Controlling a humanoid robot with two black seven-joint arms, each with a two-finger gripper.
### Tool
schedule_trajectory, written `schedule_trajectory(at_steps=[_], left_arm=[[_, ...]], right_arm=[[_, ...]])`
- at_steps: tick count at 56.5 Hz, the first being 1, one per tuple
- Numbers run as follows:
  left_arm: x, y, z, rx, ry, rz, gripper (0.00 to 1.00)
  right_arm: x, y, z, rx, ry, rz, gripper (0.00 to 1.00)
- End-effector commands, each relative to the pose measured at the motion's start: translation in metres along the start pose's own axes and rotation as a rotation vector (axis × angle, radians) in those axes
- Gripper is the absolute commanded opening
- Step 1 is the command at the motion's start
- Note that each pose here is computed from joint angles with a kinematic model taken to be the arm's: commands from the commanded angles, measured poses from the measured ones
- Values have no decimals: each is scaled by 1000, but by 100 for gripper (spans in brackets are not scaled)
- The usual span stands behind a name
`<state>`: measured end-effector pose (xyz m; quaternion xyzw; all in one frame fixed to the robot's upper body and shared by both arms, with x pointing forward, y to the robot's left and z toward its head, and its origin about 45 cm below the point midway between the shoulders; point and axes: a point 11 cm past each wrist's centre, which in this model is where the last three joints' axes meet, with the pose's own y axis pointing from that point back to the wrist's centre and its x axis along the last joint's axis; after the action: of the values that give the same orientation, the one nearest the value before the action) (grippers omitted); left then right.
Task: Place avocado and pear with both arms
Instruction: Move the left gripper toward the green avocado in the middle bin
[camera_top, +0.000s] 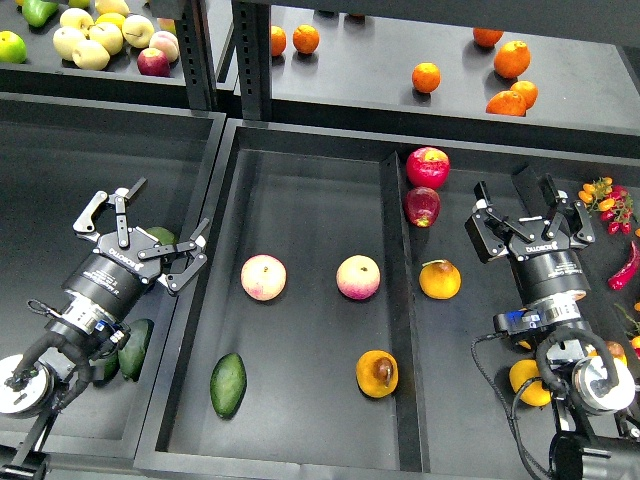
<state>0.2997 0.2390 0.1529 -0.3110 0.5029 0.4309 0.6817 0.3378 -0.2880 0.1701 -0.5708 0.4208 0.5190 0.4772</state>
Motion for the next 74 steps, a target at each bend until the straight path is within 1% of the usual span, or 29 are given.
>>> schedule_trajectory(at_steps=[1, 37, 52, 63, 68, 74], left_arm=[[0, 0, 0, 8, 0, 0, 100], [2, 1, -1, 19, 1, 3, 100], [7, 11, -9, 25, 6, 3, 100], [6, 11, -11, 35, 6, -7, 100], [4, 8, -13, 57, -7, -13, 100], [-1, -1, -21, 124, -53, -39, 100]], right_arm=[[0, 0, 0, 0, 0, 1, 100], [4, 0, 3, -10, -2, 12, 100], [6, 1, 3, -10, -3, 18, 100], [8, 1, 9, -27, -5, 25, 100], [8, 1, 9, -27, -5, 27, 100], [11, 3, 10, -28, -7, 36, 100]])
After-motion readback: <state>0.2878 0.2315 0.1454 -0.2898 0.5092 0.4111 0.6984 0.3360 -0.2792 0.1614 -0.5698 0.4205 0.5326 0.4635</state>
